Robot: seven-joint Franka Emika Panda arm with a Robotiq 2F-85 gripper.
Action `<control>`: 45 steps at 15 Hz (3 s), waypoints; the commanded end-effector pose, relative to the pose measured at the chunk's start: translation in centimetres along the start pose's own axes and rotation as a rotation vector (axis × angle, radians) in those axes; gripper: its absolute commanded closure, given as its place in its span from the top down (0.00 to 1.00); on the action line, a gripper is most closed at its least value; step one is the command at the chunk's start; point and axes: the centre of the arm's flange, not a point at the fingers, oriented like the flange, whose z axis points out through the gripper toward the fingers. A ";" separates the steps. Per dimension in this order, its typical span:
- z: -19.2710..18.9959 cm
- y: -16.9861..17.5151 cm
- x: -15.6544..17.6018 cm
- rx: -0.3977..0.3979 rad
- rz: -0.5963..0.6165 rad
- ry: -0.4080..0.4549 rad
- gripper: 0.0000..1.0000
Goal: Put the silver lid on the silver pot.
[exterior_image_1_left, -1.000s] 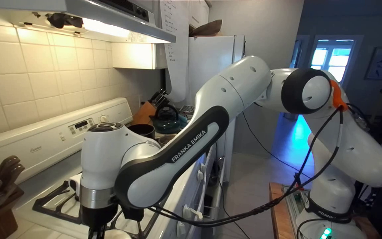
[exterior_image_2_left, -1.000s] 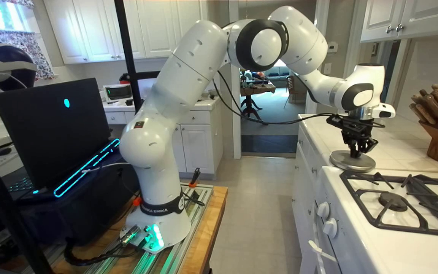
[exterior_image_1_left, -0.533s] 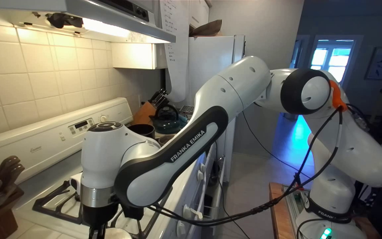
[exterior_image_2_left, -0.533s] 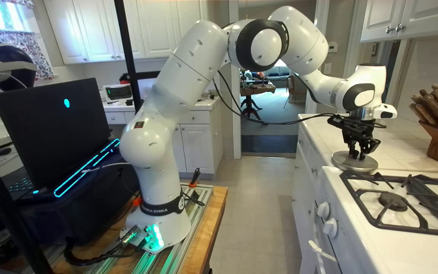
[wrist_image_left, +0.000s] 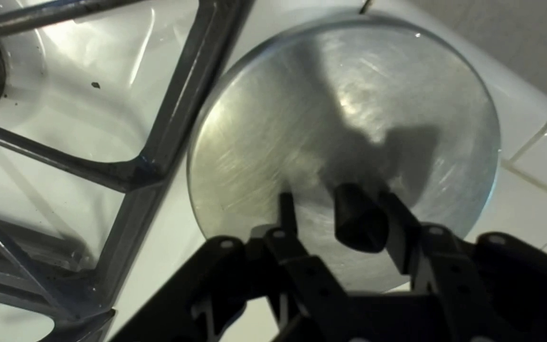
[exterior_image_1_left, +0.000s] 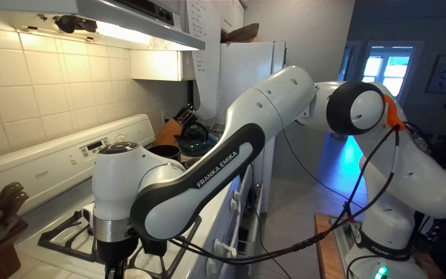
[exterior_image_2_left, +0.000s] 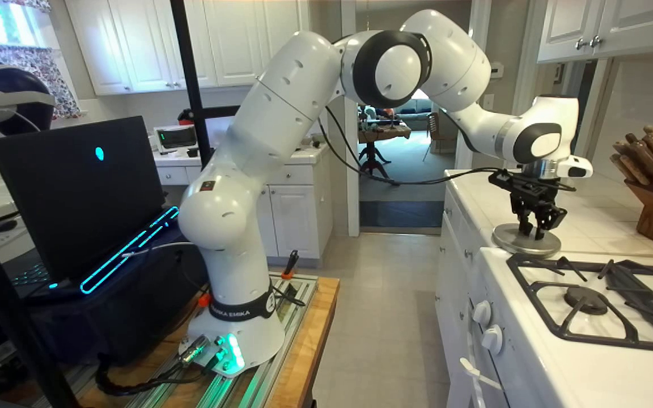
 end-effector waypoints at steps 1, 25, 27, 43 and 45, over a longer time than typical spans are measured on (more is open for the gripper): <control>0.2 -0.3 1.0 -0.018 0.023 -0.021 0.19; -8.0 2.4 -1.0 -0.039 0.071 0.085 0.06; -9.7 3.8 -1.9 -0.056 0.102 0.105 0.06; -13.3 10.9 -5.4 -0.095 0.260 0.114 0.23; -13.2 10.9 -5.4 -0.095 0.261 0.112 0.23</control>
